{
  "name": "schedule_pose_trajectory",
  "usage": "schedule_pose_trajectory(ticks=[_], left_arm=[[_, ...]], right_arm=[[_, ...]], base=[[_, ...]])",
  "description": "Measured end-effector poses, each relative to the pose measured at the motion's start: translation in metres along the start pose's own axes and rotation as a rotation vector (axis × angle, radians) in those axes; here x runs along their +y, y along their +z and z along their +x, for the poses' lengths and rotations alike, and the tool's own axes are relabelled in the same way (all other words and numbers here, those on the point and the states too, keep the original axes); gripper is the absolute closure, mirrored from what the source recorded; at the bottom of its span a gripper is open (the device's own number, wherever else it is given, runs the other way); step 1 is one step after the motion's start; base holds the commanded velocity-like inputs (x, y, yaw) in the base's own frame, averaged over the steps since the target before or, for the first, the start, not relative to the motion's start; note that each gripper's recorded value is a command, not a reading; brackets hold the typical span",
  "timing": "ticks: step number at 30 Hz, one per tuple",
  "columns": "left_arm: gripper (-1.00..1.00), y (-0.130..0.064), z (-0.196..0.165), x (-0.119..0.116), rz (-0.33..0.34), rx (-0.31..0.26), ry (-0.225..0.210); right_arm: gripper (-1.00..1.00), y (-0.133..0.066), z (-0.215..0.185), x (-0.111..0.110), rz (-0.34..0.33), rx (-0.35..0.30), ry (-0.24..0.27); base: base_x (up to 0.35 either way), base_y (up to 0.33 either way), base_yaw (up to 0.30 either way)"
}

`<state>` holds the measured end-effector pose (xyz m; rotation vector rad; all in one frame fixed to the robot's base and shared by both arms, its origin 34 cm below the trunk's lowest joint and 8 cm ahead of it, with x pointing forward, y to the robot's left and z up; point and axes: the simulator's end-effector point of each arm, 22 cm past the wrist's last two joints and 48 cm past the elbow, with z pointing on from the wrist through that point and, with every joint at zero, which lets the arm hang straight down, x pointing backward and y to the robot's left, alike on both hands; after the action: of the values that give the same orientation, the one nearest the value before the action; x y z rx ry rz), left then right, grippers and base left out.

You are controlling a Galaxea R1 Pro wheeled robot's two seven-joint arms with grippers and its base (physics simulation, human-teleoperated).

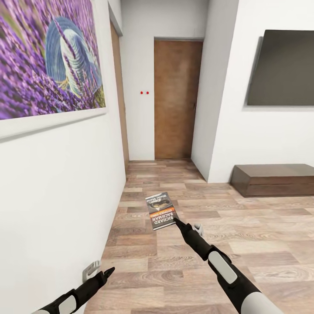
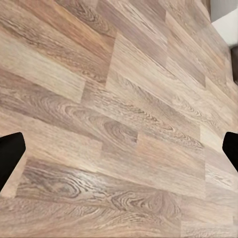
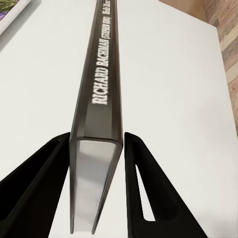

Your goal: In the bedroom, move the book from the bed onto either nightstand, and place the two sandals side by side next to the bed.

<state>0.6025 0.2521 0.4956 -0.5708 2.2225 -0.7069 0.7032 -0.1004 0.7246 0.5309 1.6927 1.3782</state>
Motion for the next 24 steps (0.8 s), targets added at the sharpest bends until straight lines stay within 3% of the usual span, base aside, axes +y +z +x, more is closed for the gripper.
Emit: schedule_pose_trajectory(ticks=[10, 24], left_arm=[[-1.00, 0.0000, -0.0001, 0.0000, 0.000, 0.000, 0.000], [-1.00, 0.0000, -0.0001, 0.0002, -0.001, -0.001, -0.001]], right_arm=[[1.00, 0.0001, 0.0006, 0.0001, 0.000, 0.002, -0.001], [1.00, 0.0001, 0.0011, -0.0004, 0.002, 0.004, -0.002]], base=[[0.126, 0.000, -0.042], [0.126, 0.000, -0.156]])
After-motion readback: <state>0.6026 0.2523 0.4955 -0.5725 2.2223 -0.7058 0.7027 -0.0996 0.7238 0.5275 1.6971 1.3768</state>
